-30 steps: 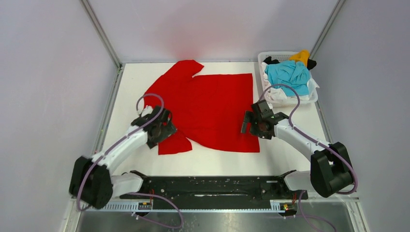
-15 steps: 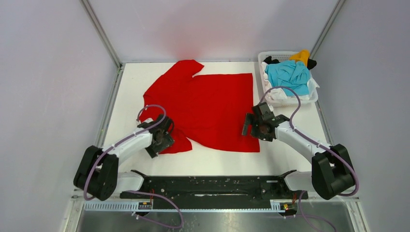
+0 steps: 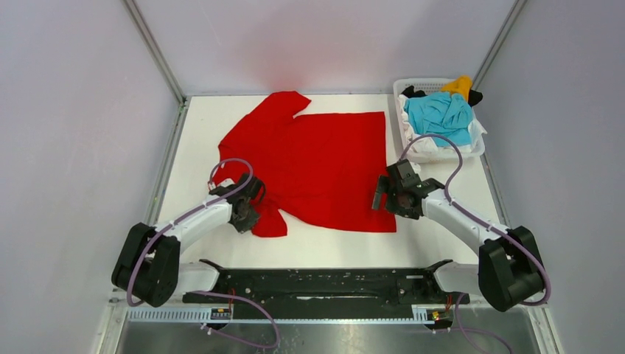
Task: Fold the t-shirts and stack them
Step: Grab the side of the flattened tshirt closest away from the robot with both arms, then fold the flattened tshirt in 1/3 of the way
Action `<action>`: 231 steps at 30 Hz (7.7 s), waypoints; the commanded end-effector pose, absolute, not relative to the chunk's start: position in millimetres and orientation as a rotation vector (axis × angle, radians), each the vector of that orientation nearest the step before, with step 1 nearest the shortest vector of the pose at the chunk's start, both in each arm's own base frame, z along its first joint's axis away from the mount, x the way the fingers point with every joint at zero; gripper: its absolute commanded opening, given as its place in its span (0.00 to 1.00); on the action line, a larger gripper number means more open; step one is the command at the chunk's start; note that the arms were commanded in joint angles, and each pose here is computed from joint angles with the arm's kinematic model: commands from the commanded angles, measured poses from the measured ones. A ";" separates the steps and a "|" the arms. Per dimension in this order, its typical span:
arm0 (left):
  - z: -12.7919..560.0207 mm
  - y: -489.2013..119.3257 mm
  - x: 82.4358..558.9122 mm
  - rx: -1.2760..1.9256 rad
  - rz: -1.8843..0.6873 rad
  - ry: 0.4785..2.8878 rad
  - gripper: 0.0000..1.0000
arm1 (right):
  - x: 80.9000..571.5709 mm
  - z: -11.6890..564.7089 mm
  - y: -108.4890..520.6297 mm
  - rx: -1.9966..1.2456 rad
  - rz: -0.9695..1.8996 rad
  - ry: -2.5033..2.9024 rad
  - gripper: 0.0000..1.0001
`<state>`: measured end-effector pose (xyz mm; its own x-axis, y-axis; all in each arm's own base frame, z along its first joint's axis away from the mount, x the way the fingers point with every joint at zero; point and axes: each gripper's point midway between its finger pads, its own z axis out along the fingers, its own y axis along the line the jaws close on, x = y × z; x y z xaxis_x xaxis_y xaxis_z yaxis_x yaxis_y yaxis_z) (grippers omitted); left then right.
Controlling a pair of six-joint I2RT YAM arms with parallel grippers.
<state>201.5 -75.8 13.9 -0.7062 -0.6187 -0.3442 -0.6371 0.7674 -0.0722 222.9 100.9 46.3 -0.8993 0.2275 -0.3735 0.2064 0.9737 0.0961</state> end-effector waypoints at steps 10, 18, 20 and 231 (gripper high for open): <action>61.1 -55.4 131.3 -1.026 -0.035 2.596 0.00 | 196.4 24.6 82.8 0.498 0.004 2.720 0.91; 67.4 -61.0 105.0 -1.071 -0.129 2.640 0.00 | 199.8 9.2 89.3 0.534 0.060 2.700 0.66; 73.5 -57.1 101.3 -1.072 -0.106 2.640 0.00 | 194.4 7.6 88.4 0.535 0.054 2.719 0.63; 35.3 -101.4 273.9 -0.815 -0.296 2.664 0.00 | 219.9 94.9 128.6 0.158 0.374 2.503 1.00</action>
